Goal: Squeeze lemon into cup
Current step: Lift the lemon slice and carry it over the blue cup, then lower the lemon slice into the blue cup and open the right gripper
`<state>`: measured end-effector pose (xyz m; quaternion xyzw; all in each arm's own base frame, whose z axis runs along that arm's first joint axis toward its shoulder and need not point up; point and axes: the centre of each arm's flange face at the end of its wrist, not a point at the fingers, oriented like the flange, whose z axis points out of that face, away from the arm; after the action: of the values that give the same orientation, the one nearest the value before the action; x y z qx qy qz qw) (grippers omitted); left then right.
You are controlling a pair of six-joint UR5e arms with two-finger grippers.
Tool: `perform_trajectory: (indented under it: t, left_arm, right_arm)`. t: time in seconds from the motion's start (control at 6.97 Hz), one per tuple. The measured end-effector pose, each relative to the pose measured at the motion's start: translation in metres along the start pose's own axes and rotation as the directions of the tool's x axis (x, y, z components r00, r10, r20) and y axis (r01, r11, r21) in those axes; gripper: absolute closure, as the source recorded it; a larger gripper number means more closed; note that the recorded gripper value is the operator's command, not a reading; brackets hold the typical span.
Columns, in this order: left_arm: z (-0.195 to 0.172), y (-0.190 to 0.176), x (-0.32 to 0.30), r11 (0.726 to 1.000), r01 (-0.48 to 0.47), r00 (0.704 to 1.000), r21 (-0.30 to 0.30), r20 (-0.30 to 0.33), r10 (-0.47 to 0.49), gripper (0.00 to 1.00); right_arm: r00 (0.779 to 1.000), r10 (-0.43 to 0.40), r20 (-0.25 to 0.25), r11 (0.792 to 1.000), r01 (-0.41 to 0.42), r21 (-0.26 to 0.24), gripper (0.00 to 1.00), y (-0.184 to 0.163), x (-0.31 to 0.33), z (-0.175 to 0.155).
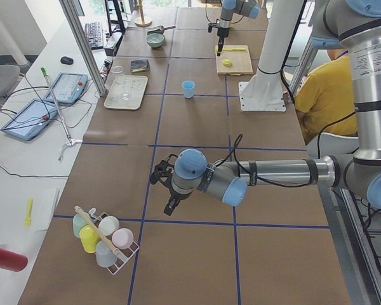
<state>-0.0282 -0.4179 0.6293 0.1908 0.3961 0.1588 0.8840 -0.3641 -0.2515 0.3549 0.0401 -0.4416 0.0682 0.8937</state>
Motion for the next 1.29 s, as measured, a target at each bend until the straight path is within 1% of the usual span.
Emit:
perform_trajectory:
  t: [0.14,0.43,0.72,1.0,1.29]
  left_arm:
    - [0.0,0.0,0.0,1.0,0.0,1.0,0.0,0.0,0.0,0.0]
    - [0.0,-0.001,0.0,1.0,0.0,1.0,0.001,0.0,0.0,0.0]
    - [-0.001,-0.001,0.0,1.0,0.0,1.0,0.002,0.0,0.0,0.0]
    - [-0.001,-0.001,0.0,1.0,-0.001,1.0,0.005,0.001,0.001,0.0]
    - [-0.001,-0.001,0.0,1.0,0.0,1.0,0.005,0.001,0.0,0.0]
  right_arm:
    - [1.0,0.028,-0.002,1.0,-0.028,-0.007,0.52,-0.018,-0.027,-0.007]
    - [0.997,0.08,-0.021,0.997,-0.08,-0.007,0.51,-0.047,-0.111,-0.017]
    - [0.985,0.169,-0.028,0.986,-0.169,-0.001,0.51,-0.07,-0.197,-0.004]
    - [0.977,0.211,-0.033,0.977,-0.21,0.021,0.51,-0.099,-0.25,0.011]
    - [0.969,0.239,-0.056,0.971,-0.237,0.038,0.51,-0.124,-0.29,0.03]
